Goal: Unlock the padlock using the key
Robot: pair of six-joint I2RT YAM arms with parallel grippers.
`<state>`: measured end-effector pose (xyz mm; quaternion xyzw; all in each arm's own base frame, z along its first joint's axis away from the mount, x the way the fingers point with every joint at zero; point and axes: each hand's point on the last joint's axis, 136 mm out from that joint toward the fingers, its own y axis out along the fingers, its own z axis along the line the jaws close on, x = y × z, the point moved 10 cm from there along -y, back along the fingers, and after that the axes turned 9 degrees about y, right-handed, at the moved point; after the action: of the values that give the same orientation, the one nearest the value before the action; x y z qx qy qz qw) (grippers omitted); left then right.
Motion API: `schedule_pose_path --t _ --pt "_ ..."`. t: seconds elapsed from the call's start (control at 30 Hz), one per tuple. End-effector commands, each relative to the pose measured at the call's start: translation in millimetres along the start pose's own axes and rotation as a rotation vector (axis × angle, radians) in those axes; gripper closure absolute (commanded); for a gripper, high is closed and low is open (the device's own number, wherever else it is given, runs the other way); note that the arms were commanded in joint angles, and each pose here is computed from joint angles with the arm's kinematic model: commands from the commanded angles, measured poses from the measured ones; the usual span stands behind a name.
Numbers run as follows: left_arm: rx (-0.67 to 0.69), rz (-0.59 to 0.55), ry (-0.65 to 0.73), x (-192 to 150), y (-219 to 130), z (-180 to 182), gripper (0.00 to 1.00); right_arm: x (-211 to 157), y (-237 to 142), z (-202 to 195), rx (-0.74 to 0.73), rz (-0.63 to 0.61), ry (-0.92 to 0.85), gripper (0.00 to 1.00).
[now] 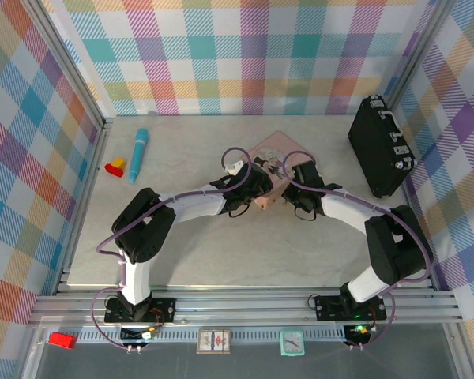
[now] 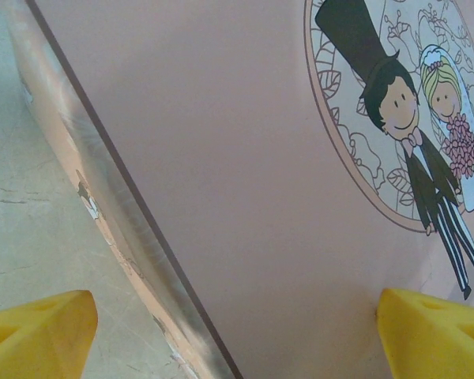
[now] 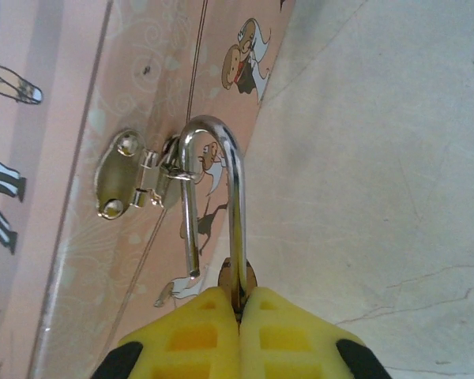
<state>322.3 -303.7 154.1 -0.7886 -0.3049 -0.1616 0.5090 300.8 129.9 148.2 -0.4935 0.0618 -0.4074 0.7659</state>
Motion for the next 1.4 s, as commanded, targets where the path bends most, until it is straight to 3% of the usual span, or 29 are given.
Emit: schedule_pose_path --t 0.0,0.33,0.73,1.07,1.23,1.37 --pt "0.219 0.158 0.088 -39 13 44 0.10 14 -3 8 0.033 -0.100 0.083 1.00" --pt "0.228 0.155 0.086 -40 14 46 0.10 32 -12 11 0.011 -0.120 0.019 1.00" --pt "0.219 0.166 0.079 -41 17 44 0.10 36 1 19 0.141 -0.088 0.275 1.00" --pt "0.215 0.161 0.079 -40 15 44 0.10 54 -11 6 0.052 -0.180 0.189 1.00" --pt "0.193 0.157 0.086 -36 12 40 0.10 57 -21 -5 0.034 -0.165 0.121 1.00" --pt "0.109 0.170 0.127 -24 3 29 0.07 44 -33 -15 0.056 -0.071 0.000 1.00"
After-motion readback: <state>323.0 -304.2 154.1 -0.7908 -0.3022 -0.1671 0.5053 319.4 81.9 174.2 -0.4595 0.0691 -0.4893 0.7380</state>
